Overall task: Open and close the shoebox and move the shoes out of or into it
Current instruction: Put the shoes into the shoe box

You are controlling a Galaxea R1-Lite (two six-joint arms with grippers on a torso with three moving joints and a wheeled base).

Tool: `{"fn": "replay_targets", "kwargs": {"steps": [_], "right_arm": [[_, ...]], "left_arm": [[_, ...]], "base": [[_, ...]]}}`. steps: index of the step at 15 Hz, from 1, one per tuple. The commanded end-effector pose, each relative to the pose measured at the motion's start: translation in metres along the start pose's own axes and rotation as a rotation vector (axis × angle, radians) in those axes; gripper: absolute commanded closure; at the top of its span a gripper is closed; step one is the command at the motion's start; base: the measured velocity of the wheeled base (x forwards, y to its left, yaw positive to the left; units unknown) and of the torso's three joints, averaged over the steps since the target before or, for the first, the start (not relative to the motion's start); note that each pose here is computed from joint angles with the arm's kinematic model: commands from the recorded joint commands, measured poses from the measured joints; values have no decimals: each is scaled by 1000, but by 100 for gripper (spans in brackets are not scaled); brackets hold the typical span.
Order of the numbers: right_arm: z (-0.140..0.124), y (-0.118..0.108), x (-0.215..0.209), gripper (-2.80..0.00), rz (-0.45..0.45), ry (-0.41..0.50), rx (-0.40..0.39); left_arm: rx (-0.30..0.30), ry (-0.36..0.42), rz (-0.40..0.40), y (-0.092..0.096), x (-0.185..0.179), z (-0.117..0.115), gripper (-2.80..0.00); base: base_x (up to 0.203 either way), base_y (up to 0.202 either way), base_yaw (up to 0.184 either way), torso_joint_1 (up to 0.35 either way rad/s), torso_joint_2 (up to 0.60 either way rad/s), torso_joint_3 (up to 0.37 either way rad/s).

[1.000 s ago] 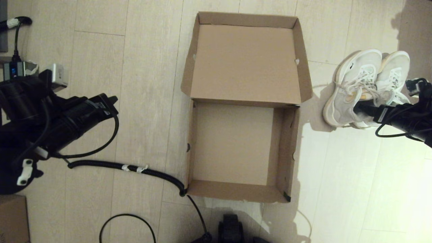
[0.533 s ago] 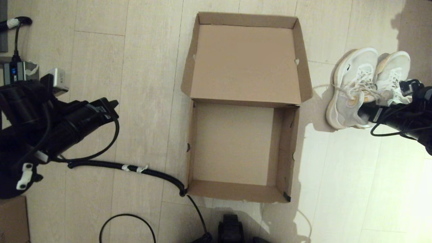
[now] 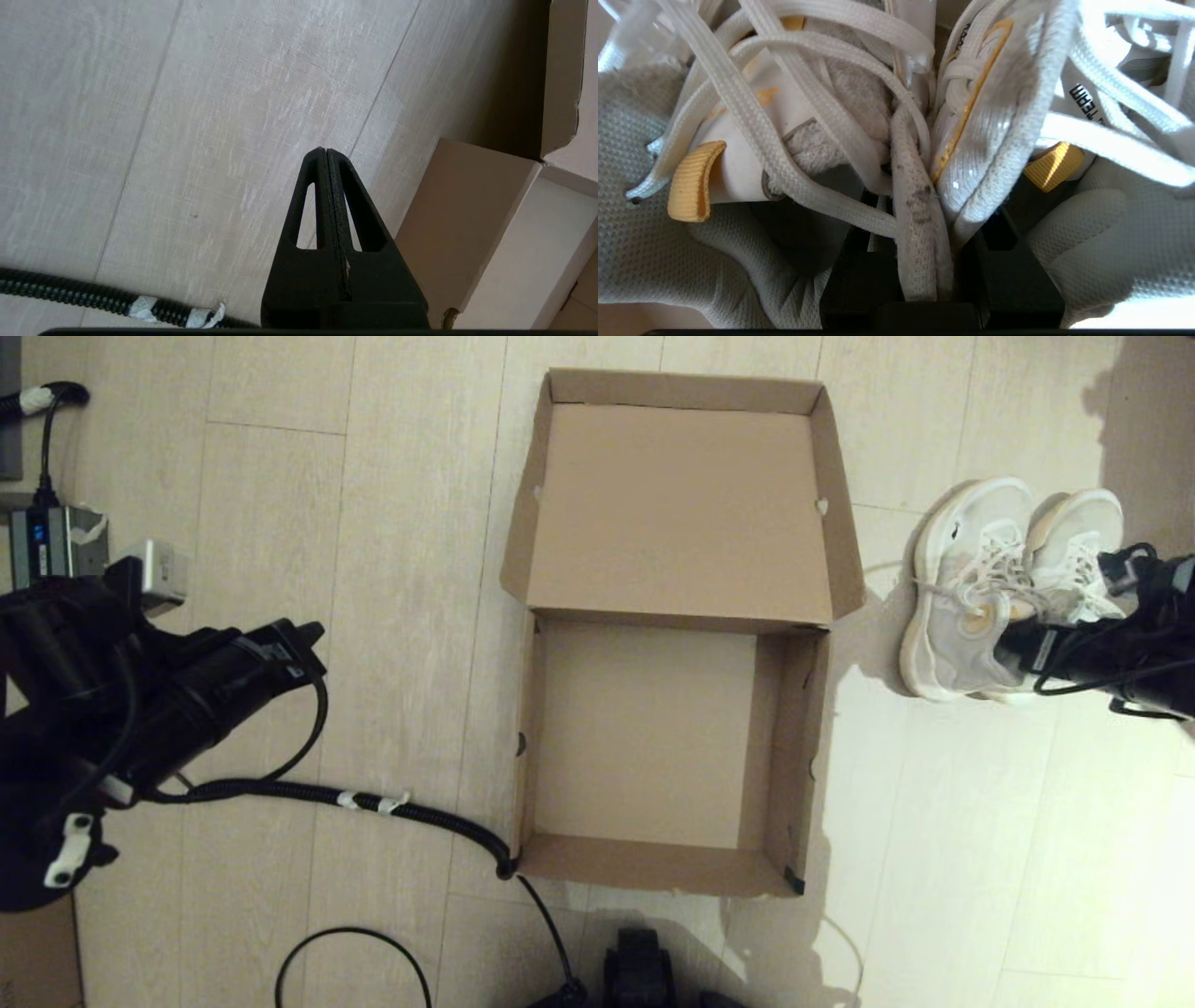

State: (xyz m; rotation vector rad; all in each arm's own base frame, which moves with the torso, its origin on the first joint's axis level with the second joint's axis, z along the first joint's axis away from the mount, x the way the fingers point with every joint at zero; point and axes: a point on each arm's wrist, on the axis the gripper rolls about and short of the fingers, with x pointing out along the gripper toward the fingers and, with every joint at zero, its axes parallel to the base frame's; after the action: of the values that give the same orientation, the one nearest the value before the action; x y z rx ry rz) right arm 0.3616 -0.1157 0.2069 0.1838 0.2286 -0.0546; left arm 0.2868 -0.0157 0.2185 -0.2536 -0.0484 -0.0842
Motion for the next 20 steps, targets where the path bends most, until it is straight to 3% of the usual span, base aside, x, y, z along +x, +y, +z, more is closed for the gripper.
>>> {"fn": "replay_targets", "kwargs": {"steps": [1,2,5,9,11,15,18,20], "right_arm": [[31,14,-36,0,-1,34,25],[47,22,-57,0,-5,60,53],[80,44,-119,0,-3,23,73],[91,66,-194,0,12,2,71],[85,76,-225,0,78,29,77],[60,95,-235,0,235,117,64],[46,117,-224,0,229,155,15],[42,143,-217,0,231,105,-43]], "left_arm": [[0,-21,-3,-1,-5,6,0],[3,-19,-2,-1,-7,6,0],[37,-4,5,-1,-14,4,0],[115,10,20,-1,-31,1,0],[124,8,21,-1,-36,2,0],[122,16,24,-1,-45,2,0],[121,13,30,-1,-45,3,0],[118,12,28,-1,-45,3,0]], "base": [[0,0,0,0,0,0],[0,0,0,0,0,0],[0,0,0,0,0,0],[0,0,0,0,0,0],[0,0,0,0,0,0],[0,0,0,0,0,0],[0,0,0,0,0,0],[0,0,0,0,0,0]]}}
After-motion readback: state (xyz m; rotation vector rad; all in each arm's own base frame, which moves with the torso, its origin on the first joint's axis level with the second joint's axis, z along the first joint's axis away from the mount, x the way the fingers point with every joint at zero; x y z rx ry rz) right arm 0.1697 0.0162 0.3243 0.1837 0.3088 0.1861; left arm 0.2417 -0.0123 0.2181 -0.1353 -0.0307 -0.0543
